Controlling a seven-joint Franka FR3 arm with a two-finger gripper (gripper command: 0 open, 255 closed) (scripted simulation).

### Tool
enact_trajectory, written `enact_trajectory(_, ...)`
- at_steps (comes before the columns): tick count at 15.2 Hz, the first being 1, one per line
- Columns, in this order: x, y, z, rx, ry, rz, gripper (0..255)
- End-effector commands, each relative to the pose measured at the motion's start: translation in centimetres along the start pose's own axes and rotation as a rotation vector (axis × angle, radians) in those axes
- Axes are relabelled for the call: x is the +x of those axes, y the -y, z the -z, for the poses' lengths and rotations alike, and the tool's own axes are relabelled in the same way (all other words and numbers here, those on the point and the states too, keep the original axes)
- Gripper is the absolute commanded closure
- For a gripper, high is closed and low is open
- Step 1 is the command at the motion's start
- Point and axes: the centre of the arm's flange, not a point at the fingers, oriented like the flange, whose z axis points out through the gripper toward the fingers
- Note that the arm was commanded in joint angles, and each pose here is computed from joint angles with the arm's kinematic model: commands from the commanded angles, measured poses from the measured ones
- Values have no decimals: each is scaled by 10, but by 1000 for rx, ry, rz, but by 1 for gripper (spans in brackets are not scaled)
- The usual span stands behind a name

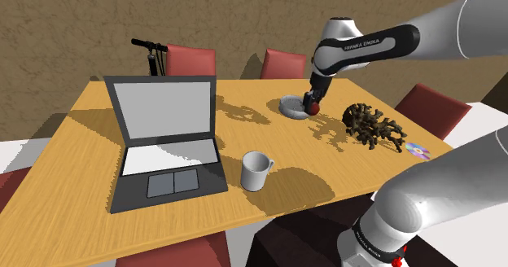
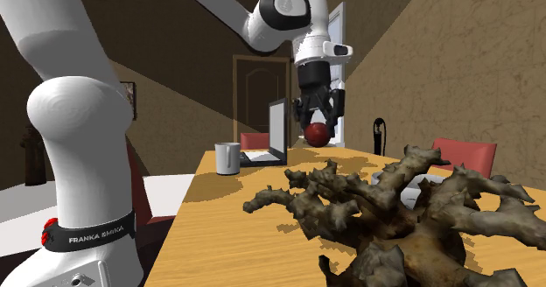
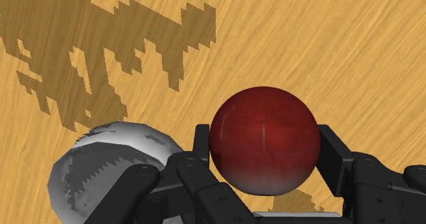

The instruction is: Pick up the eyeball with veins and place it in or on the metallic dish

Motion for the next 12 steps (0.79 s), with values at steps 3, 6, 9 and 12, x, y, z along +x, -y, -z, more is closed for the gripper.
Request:
enact_trajectory(3, 37, -38, -4, -1, 0, 0, 255)
enact_trajectory(6, 64, -66, -7, -1, 0, 0, 255)
enact_trajectory(9, 92, -94, -10, -1, 0, 0, 255)
enact_trajectory(12, 119, -122, -13, -1, 0, 0, 255)
